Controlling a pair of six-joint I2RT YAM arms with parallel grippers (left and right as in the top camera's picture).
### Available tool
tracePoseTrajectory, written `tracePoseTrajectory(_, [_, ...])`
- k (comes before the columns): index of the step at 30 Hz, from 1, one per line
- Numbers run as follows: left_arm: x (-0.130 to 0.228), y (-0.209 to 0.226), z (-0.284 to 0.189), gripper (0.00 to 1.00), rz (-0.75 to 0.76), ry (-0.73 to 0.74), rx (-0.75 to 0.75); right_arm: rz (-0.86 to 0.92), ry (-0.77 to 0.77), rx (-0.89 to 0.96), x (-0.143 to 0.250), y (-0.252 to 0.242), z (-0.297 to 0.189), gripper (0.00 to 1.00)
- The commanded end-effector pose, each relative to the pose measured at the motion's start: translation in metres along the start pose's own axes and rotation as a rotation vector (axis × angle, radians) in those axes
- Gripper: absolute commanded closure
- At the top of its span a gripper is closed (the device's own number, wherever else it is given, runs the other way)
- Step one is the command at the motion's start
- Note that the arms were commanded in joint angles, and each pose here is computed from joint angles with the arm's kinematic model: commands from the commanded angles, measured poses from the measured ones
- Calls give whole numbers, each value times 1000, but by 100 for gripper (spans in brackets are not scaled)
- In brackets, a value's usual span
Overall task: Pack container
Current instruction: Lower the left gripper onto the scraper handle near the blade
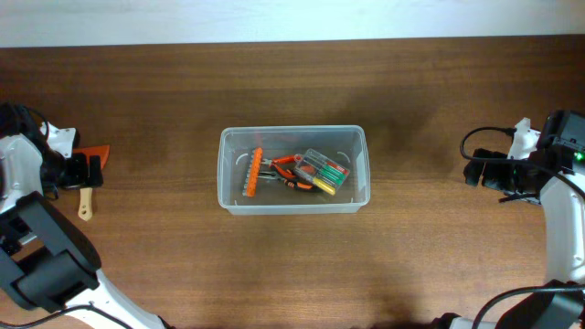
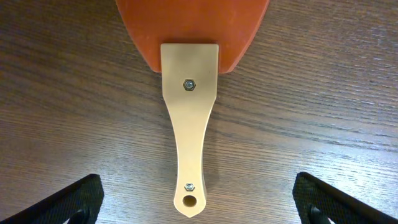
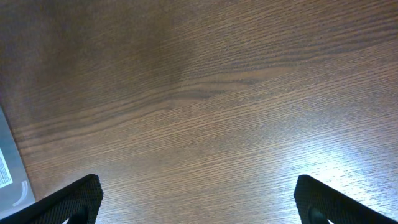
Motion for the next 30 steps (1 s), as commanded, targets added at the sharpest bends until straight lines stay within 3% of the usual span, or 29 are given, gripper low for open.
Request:
tracePoseTrajectory(1, [-4, 4, -1, 1, -1, -10, -6, 11, -3, -7, 0, 0, 0, 1])
tracePoseTrajectory(12, [-2, 3, 25, 1, -1, 41, 11, 11, -3, -7, 0, 0, 0, 1])
tracePoseTrajectory(30, [-11, 0, 32, 1, 0, -7, 52, 11, -3, -7, 0, 0, 0, 1])
Point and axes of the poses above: each gripper's point midway between its finger pads, its own z axis out along the fingers, its own y axis along the line the jaws close on, x = y × z, the point moved 7 cm from there along -z, back along the fingers, and after that the axes turned 11 degrees about -z, right-handed, at the moved point
